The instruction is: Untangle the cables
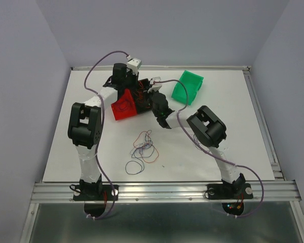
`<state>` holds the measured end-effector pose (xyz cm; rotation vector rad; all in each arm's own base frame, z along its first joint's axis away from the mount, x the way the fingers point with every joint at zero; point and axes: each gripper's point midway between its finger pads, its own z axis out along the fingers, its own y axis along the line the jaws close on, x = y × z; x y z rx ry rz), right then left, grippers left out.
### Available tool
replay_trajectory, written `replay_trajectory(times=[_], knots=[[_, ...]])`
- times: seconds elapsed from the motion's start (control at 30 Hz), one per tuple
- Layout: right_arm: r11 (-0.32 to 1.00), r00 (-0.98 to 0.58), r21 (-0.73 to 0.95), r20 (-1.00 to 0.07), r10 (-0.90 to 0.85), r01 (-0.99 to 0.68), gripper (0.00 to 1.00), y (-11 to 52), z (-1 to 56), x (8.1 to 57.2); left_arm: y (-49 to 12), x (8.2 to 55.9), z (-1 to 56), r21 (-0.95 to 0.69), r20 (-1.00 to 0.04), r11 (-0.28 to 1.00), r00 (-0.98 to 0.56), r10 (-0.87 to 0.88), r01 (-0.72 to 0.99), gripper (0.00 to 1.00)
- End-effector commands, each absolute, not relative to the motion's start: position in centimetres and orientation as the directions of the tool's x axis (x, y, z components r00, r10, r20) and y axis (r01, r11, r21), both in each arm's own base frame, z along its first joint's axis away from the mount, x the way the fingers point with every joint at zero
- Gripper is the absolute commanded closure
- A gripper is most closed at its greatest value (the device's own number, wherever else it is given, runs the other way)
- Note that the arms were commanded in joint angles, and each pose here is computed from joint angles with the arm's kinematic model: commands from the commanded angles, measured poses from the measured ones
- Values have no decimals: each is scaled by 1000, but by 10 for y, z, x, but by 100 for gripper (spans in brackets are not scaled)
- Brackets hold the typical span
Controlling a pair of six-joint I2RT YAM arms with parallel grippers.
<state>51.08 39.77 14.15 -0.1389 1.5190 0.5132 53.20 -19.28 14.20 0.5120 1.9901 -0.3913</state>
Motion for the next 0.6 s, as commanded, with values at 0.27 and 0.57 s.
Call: replay_trajectory(times=[0.27, 0.57], knots=[[935, -137, 130, -987, 89, -330, 100, 409, 110, 523, -204, 560, 145, 29, -887, 903, -405, 221, 429, 100], [935, -150, 134, -985, 89, -329, 100, 405, 111, 518, -189, 554, 112, 64, -840, 928, -482, 248, 366, 100]])
